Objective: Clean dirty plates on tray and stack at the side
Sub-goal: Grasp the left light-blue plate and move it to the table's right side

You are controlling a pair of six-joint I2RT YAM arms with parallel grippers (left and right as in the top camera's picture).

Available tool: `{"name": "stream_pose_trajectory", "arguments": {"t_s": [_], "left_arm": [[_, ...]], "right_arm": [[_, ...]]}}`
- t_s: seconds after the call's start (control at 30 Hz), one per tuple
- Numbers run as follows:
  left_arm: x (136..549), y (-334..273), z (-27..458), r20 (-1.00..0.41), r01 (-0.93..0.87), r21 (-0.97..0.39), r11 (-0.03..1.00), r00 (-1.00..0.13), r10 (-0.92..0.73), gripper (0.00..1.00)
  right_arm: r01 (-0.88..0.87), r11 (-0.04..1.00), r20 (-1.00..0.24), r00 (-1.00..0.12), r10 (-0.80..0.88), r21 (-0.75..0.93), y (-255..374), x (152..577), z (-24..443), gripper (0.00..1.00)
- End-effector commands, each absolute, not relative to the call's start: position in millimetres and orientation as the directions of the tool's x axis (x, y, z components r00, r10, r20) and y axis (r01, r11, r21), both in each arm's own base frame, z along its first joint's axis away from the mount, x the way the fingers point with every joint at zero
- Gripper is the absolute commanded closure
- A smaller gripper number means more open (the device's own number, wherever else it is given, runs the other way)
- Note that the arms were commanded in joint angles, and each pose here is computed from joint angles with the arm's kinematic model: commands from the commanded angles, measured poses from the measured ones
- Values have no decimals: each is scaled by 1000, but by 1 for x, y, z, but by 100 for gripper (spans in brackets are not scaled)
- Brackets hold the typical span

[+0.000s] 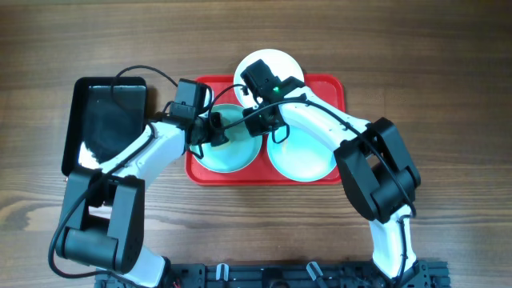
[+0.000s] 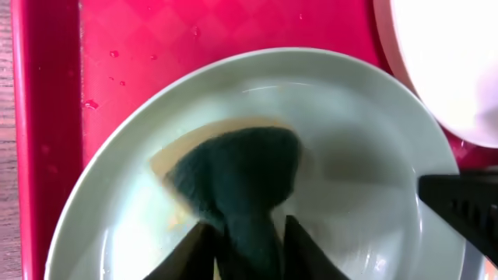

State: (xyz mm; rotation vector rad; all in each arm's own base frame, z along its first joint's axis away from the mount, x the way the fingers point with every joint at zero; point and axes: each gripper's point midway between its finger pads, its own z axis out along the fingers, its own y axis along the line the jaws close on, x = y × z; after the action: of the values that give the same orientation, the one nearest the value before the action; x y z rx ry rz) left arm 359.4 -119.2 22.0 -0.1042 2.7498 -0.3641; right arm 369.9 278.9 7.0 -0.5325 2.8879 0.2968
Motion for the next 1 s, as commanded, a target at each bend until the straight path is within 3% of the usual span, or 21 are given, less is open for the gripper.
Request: {"name": "stream_pose_trajectory", "arguments": {"t_s": [0.0, 0.03, 0.07, 0.17, 0.23, 0.33, 0.4, 0.47, 0.5, 0.57, 0.7, 0.77, 0.8, 0.87, 0.97], "left_arm": [[362, -117, 29, -358, -53, -275, 960, -921, -153, 81], [359, -117, 26, -350, -56, -271, 961, -924, -152, 85], [356, -116, 21, -340, -59, -269, 961, -928, -152, 96], [343, -108, -7, -270, -108, -224, 969, -948, -168, 96], [334, -67, -19, -272, -174, -3, 985, -947, -169, 96], [336, -12, 7, -383, -260, 284, 923, -913, -140, 96], [354, -23, 42, -474, -276, 194, 941, -866, -157, 96], [372, -89, 56, -474, -129, -163, 978, -859, -192, 96], [373, -125, 61, -440, -27, -334, 942, -880, -181, 96], [367, -150, 51, -380, -1, -420, 908, -908, -177, 96], [354, -152, -5, -283, -36, -339, 940, -949, -138, 96], [359, -111, -14, -339, -117, -129, 985, -928, -154, 96], [363, -83, -10, -390, -173, 12, 985, -908, -155, 96], [370, -52, 10, -483, -246, 156, 957, -864, -144, 96], [386, -40, 65, -630, -317, 144, 937, -760, -160, 96]], "right_arm": [[-372, 923, -190, -917, -350, 95, 266, 370, -11, 95], [-372, 923, -190, -917, -351, 94, 266, 370, -11, 95], [-372, 923, -190, -917, -351, 94, 266, 370, -11, 95], [-372, 923, -190, -917, -351, 94, 266, 370, -11, 95], [-372, 924, -184, -918, -351, 93, 265, 369, -11, 96], [-379, 921, -184, -915, -359, 91, 265, 369, -11, 96], [-378, 921, -184, -915, -358, 91, 265, 369, -11, 96], [-378, 921, -183, -916, -358, 92, 265, 369, -11, 96], [-378, 921, -183, -916, -358, 92, 265, 369, -11, 96], [-378, 921, -184, -916, -357, 92, 265, 369, -11, 96], [-378, 921, -183, -916, -358, 91, 265, 369, -11, 96], [-378, 921, -181, -916, -358, 91, 265, 368, -11, 96], [-378, 921, -182, -916, -358, 91, 265, 369, -11, 96], [-376, 922, -179, -917, -357, 90, 263, 369, -11, 96], [-409, 908, -166, -905, -392, 84, 262, 365, -12, 96]]}}
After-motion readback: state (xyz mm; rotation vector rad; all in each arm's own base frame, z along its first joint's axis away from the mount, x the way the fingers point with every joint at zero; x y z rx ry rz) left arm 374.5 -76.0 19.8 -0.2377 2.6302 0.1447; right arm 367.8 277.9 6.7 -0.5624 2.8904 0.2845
